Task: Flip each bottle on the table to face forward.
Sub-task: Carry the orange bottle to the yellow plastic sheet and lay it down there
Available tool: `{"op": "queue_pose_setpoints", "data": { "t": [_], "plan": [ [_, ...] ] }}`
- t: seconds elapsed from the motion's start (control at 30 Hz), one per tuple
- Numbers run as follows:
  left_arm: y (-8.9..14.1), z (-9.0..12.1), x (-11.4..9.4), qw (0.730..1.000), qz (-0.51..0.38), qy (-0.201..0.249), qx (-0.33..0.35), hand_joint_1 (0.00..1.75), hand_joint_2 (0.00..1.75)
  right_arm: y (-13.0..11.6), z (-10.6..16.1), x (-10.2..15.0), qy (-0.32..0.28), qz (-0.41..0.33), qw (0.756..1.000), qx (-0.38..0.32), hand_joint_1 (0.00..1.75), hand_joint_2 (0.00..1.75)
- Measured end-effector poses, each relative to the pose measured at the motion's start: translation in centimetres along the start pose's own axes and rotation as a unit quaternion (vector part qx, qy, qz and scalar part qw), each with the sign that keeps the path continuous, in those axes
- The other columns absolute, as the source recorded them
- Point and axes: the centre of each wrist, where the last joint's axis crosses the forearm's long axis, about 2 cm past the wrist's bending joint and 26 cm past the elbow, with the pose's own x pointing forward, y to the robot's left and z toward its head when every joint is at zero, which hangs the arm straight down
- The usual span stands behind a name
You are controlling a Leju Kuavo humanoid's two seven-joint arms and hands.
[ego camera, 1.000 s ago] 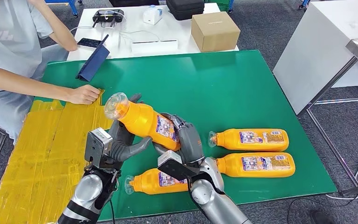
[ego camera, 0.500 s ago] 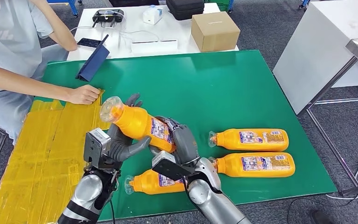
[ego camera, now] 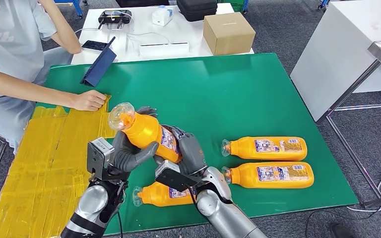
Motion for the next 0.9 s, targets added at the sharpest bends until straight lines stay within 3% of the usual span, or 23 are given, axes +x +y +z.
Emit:
{"op": "queue_pose_setpoints", "data": {
  "t": [0.9],
  "plan": [
    [-0.35,-0.04,-0.33,1.000,-0.023,0.003,-0.016,1.75,1.75,0.37,-0.08,-0.45,0.008,0.001,1.000,0.004,1.71,1.75]
  ]
}}
